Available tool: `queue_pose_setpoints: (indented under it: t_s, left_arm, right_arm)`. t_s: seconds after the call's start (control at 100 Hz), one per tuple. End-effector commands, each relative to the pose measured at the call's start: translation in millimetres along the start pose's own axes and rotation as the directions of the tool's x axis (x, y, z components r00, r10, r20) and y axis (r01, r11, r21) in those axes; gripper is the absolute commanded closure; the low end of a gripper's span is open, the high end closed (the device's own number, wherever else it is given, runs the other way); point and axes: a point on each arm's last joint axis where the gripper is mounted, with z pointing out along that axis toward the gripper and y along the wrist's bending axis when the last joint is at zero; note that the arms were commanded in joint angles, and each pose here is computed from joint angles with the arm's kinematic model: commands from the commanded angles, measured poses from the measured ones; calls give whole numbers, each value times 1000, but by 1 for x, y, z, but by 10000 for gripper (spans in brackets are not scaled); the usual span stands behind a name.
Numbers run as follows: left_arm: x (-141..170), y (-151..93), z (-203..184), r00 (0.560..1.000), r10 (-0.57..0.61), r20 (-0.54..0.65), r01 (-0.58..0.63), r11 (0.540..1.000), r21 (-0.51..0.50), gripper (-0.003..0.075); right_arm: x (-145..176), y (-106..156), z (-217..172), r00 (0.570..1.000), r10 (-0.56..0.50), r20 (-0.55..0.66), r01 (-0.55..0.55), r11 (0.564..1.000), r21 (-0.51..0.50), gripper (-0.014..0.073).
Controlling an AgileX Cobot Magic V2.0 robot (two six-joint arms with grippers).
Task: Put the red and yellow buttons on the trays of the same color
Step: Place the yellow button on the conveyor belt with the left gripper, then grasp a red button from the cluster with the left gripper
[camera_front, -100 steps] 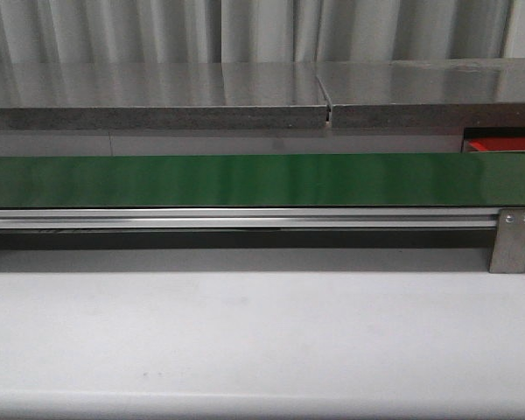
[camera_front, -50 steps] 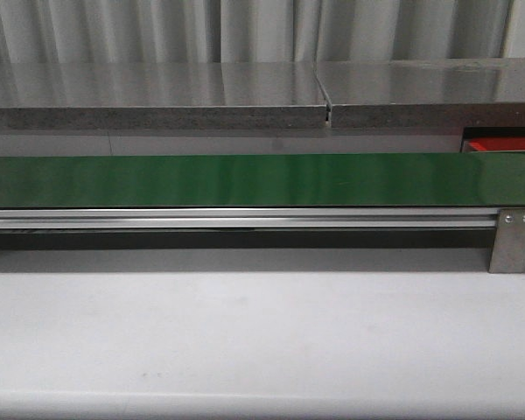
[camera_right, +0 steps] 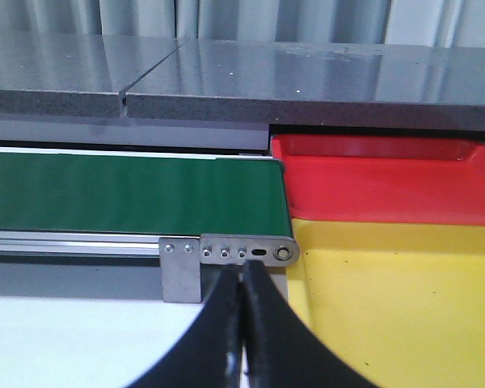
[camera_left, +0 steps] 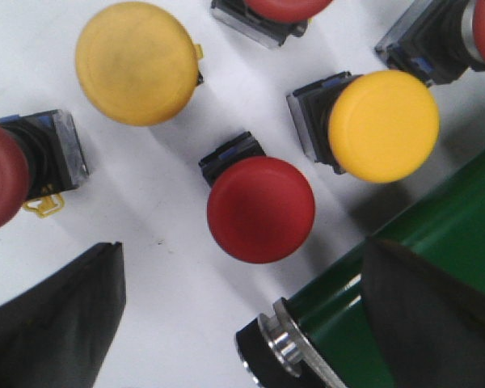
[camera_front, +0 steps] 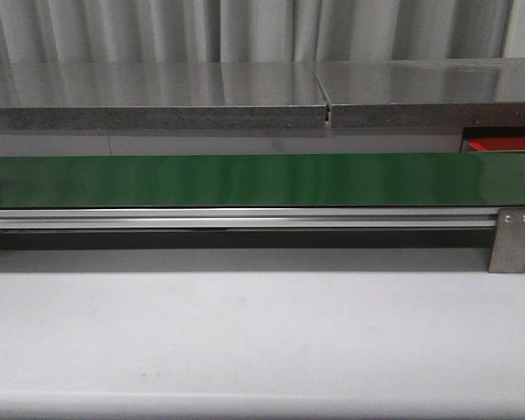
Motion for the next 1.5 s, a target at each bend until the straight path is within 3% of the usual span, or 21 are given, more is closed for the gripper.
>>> queue_pose_setpoints:
  t_s: [0.0,0.61,0.78,0.97,1.07,1.49]
  left_arm:
    - [-3,-4,-23,997,-21,73,18,999,45,135]
    - [-9,-2,1,998,-8,66,7,1000,7,141]
    - [-11,-3,6,997,-8,79,7,1000,14,220]
    - [-12,-3,6,996,-8,85,7,1000,17,426]
    - [-12,-4,6,996,-9,93,7,1000,21,494]
    - [-4,-6,-14,996,40,83,-41,999,14,503]
  right_arm:
    - [-15,1,-3,994,-8,112,9,1000,-10,711]
    - [-15,1,-3,994,-8,112,9,1000,-10,711]
    - [-15,1,-3,994,-8,112,9,1000,-10,711]
    - [-15,1,-3,994,-8,112,9,1000,-10,711]
    - [-15,1,-3,994,-8,112,9,1000,-10,711]
    - [-15,1,-3,994,-8,112,9,1000,-10,711]
